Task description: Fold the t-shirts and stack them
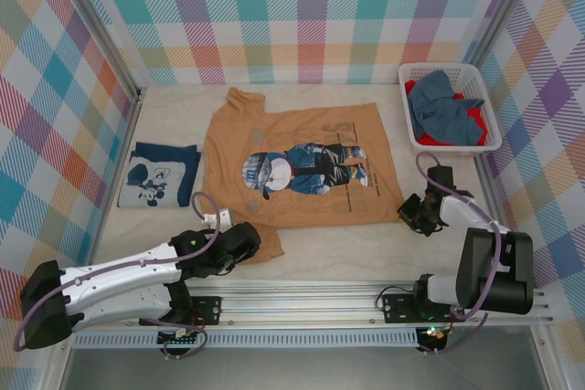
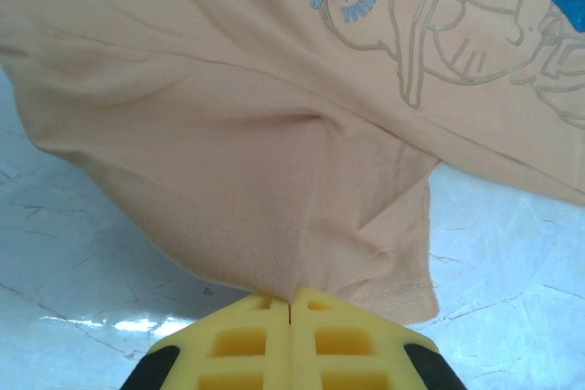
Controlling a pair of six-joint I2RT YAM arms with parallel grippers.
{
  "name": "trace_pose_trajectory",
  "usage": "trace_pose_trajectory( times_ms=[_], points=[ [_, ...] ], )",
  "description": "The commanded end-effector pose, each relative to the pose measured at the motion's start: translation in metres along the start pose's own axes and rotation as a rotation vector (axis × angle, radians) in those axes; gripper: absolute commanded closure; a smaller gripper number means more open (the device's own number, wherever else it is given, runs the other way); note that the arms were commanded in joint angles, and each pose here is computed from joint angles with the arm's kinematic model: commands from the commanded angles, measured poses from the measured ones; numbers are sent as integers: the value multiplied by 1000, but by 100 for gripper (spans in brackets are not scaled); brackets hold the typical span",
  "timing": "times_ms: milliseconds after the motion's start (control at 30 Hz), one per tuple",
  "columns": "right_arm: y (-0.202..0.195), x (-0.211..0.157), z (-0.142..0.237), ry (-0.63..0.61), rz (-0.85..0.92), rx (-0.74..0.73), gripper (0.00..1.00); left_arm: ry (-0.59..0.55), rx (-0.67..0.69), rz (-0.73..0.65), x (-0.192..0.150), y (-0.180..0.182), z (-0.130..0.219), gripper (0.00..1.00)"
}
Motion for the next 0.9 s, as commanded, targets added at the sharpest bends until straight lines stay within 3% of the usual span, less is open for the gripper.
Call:
trace_pose_trajectory(
  times_ms=[0, 233, 533, 867],
  points=[
    [5, 0, 17, -50, 49, 27, 100, -61, -29, 1, 13, -4, 19, 100],
    [4, -15, 63, -142, 132, 84, 100, -181, -90, -20, 42, -15, 62, 100],
    [18, -15, 101, -223, 88, 163, 100, -354, -141, -13, 76, -21, 110, 100],
    [34, -7, 99, -184, 133, 188, 100, -316, -22, -42, 84, -28, 88, 100]
  ],
)
Point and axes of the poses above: each hand's point on the last joint's axis, 136 mm out from that joint toward the fingers, its own z axis back along the fingers, its own y axis along the line the jaws close on, x = y × z, the point moved 6 cm from there along z, back along the fingers, and after that the axes turned 9 degrees about -z, right-handed, at the moved point
